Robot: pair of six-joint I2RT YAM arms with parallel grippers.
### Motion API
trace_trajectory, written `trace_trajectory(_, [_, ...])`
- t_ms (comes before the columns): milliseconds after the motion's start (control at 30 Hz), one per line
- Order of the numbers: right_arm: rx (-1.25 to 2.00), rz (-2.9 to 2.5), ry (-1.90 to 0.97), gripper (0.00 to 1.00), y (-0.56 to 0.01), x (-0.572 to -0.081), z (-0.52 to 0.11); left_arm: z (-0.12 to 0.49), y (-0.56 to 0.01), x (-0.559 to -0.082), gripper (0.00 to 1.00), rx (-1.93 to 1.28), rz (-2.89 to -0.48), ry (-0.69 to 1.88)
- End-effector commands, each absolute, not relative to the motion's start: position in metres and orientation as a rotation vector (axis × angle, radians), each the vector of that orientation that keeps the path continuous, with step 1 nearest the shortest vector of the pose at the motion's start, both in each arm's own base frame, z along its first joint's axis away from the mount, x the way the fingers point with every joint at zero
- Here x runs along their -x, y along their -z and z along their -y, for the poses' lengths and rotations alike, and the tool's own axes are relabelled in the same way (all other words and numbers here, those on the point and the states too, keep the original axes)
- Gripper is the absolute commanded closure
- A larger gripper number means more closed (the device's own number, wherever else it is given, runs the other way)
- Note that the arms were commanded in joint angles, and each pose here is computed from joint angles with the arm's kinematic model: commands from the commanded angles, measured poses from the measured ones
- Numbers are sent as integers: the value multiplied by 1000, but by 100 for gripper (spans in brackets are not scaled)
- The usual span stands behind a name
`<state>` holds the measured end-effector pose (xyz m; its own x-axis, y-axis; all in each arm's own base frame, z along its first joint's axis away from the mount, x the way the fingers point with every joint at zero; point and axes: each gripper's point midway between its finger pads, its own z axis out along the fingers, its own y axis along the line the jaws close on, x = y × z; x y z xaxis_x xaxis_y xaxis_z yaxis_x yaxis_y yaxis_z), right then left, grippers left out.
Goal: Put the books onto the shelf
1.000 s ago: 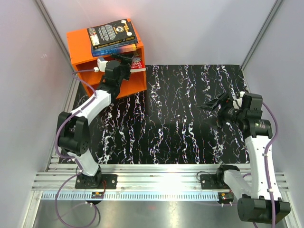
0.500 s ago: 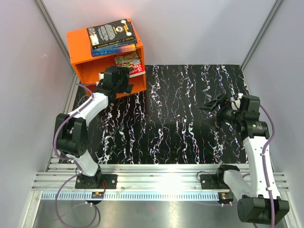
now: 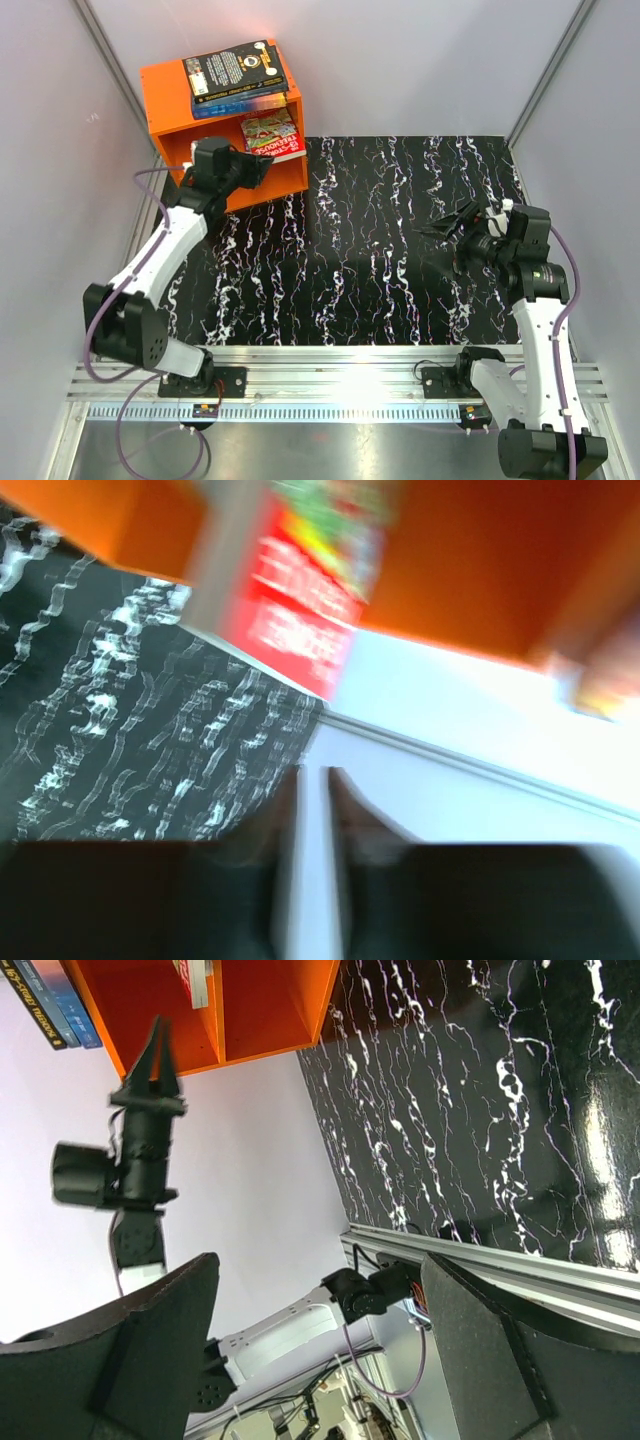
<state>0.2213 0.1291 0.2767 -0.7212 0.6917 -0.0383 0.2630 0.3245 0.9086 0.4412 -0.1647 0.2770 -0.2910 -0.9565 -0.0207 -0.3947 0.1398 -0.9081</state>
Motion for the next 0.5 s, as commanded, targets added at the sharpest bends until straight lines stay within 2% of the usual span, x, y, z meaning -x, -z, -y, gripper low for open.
trace_trajectory(0, [-802, -2176, -1402, 11, -276, -214, -132, 161, -289, -423, 100, 1181, -1797, 1106])
trace_trajectory(200, [-814, -2175, -1415, 11, -273, -210, -133, 176, -265, -431, 100, 1185, -1826, 1174])
trace_trajectory(467, [-814, -2176, -1395, 11, -273, -202, -133, 191, -256, -452, 100, 1165, -1864, 1128])
